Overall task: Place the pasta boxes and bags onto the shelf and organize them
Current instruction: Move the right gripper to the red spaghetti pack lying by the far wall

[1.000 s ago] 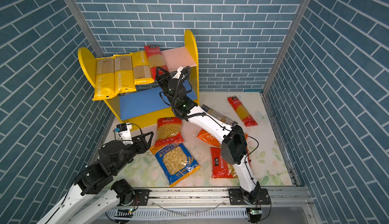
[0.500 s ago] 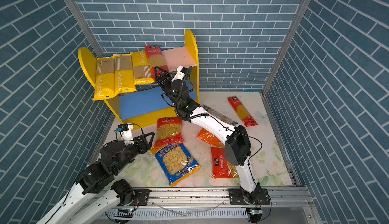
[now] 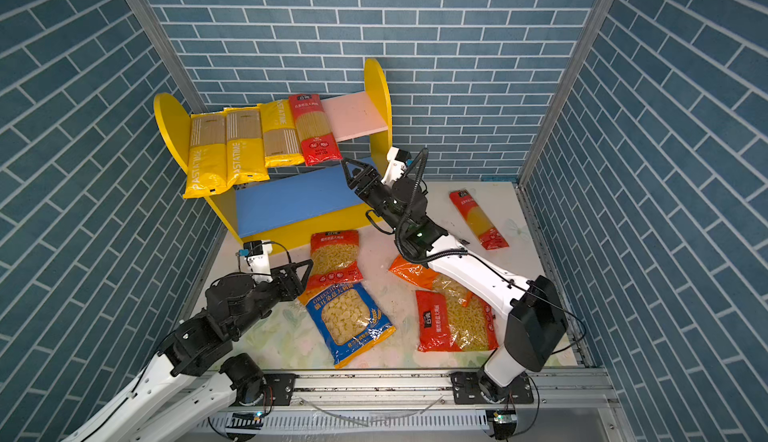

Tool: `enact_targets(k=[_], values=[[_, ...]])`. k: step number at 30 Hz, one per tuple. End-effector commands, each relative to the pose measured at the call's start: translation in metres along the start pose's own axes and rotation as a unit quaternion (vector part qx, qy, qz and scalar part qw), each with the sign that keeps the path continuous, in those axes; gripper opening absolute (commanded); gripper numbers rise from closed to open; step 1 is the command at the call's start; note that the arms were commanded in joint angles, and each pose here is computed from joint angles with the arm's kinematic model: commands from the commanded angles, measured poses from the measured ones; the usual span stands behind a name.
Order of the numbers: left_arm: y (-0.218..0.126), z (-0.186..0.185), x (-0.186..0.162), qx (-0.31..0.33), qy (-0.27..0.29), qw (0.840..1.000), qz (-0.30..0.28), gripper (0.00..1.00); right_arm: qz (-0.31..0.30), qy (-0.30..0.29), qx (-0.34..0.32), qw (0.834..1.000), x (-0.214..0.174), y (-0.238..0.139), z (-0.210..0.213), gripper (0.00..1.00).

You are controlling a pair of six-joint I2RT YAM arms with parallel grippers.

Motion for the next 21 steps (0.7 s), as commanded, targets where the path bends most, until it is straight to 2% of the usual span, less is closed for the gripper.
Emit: enact_targets(k=[1, 4, 6, 13, 17, 21], values=[[0.011, -0.015, -0.002, -0.026, 0.017, 1.0, 0.002, 0.64, 0.027, -0.007, 0.011, 1.0, -0.01, -0.005, -0.005, 0.6], [0.022, -0.025, -0.008, -0.027, 0.039, 0.999, 0.016, 0.64, 0.05, -0.007, 0.026, 0.998, -0.016, -0.004, 0.001, 0.59], [0.028, -0.034, -0.013, -0.036, 0.055, 0.998, 0.02, 0.64, 0.053, -0.028, 0.007, 0.998, -0.012, -0.012, -0.007, 0.59], [0.049, -0.07, -0.05, -0.055, 0.152, 0.985, 0.053, 0.66, 0.099, -0.066, -0.156, 0.98, 0.01, -0.08, -0.088, 0.57], [0.066, -0.083, -0.074, -0.068, 0.169, 0.98, 0.075, 0.67, 0.126, -0.096, -0.245, 0.956, 0.013, -0.127, -0.135, 0.58], [0.083, -0.098, -0.099, -0.082, 0.185, 0.974, 0.101, 0.68, 0.134, -0.076, -0.305, 0.94, 0.034, -0.165, -0.184, 0.6]])
Point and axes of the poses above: each gripper's point midway between its finger pads, its own y axis out along the fingers, its own z axis along the line the jaws close on, x = y × z, the point moved 2 cm from there along -y, back along the fingers
